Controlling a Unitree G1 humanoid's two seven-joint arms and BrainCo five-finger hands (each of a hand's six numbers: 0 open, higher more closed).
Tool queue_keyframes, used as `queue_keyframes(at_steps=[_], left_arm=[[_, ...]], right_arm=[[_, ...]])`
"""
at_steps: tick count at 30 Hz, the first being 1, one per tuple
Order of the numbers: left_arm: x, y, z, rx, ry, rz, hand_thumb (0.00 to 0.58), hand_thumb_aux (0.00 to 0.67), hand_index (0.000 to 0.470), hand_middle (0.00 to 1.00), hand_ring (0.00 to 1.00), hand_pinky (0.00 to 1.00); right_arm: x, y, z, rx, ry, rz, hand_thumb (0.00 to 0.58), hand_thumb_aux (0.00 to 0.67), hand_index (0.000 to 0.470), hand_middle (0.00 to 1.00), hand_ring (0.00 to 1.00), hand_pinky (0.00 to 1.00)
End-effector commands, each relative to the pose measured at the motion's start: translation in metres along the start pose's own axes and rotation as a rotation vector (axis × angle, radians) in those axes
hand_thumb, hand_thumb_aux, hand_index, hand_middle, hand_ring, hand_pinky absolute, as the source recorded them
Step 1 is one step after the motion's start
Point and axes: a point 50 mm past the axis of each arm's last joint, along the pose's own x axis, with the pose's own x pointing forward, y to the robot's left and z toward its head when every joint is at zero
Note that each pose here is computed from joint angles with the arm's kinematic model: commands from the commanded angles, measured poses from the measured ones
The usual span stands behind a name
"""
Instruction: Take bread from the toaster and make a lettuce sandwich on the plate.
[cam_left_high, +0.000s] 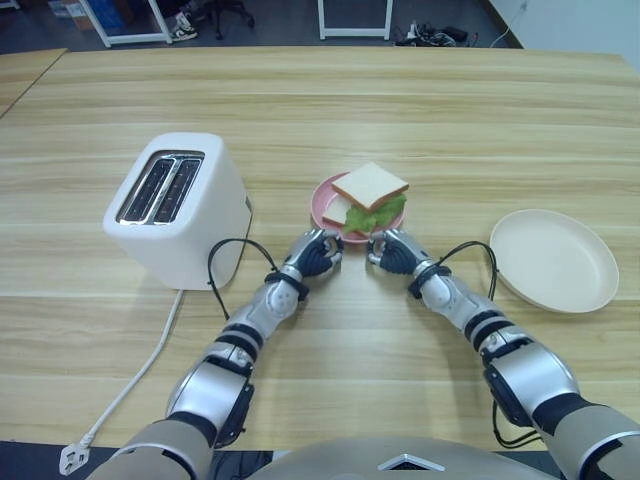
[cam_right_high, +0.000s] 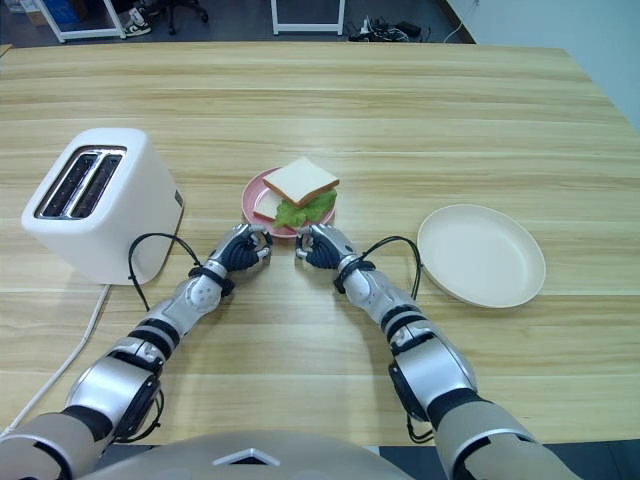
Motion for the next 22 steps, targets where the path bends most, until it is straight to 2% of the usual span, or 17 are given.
queue_keyframes(at_steps=[1,3,4,5,6,10,15,19,22], left_arm=[[-0.022,-0.026,-0.012,-0.098,0.048,-0.013,0.580,0.670,0.470,1.00,1.00,1.00],[-0.028,-0.021,-0.002,-0.222,-0.075,0.066,0.580,0.670,0.470,1.00,1.00,1.00],[-0.032,-0.017,0.004,-0.287,-0.141,0.112,0.578,0.628,0.441,0.78,0.78,0.78],[-0.036,-0.014,0.010,-0.344,-0.210,0.154,0.265,0.176,0.123,0.28,0.28,0.28],[-0.041,-0.010,0.017,-0.398,-0.274,0.200,0.000,0.000,0.000,0.00,0.00,0.00],[-0.055,0.003,0.032,-0.554,-0.412,0.364,0.000,0.000,0.000,0.00,0.00,0.00],[-0.061,0.015,0.033,-0.636,-0.410,0.479,0.000,0.000,0.000,0.00,0.00,0.00],[-0.055,0.019,0.024,-0.619,-0.330,0.503,0.000,0.000,0.000,0.00,0.00,0.00],[-0.047,0.021,0.020,-0.573,-0.282,0.519,0.000,0.000,0.000,0.00,0.00,0.00]], right_arm=[[-0.017,0.025,-0.018,0.038,0.116,0.065,0.580,0.670,0.470,1.00,1.00,1.00],[-0.021,0.026,-0.015,0.048,0.051,0.027,0.580,0.670,0.470,1.00,1.00,1.00],[-0.025,0.025,-0.013,0.069,0.006,-0.009,0.505,0.428,0.300,0.80,0.80,0.80],[-0.029,0.023,-0.010,0.109,-0.048,-0.052,0.009,0.005,0.004,0.02,0.02,0.02],[-0.034,0.019,-0.008,0.154,-0.095,-0.105,0.000,0.000,0.000,0.00,0.00,0.00],[-0.052,0.002,-0.002,0.292,-0.222,-0.288,0.000,0.000,0.000,0.00,0.00,0.00],[-0.062,-0.029,0.008,0.387,-0.320,-0.504,0.000,0.000,0.000,0.00,0.00,0.00],[-0.068,-0.040,-0.003,0.444,-0.259,-0.648,0.000,0.000,0.000,0.00,0.00,0.00],[-0.074,-0.040,-0.017,0.441,-0.185,-0.681,0.000,0.000,0.000,0.00,0.00,0.00]])
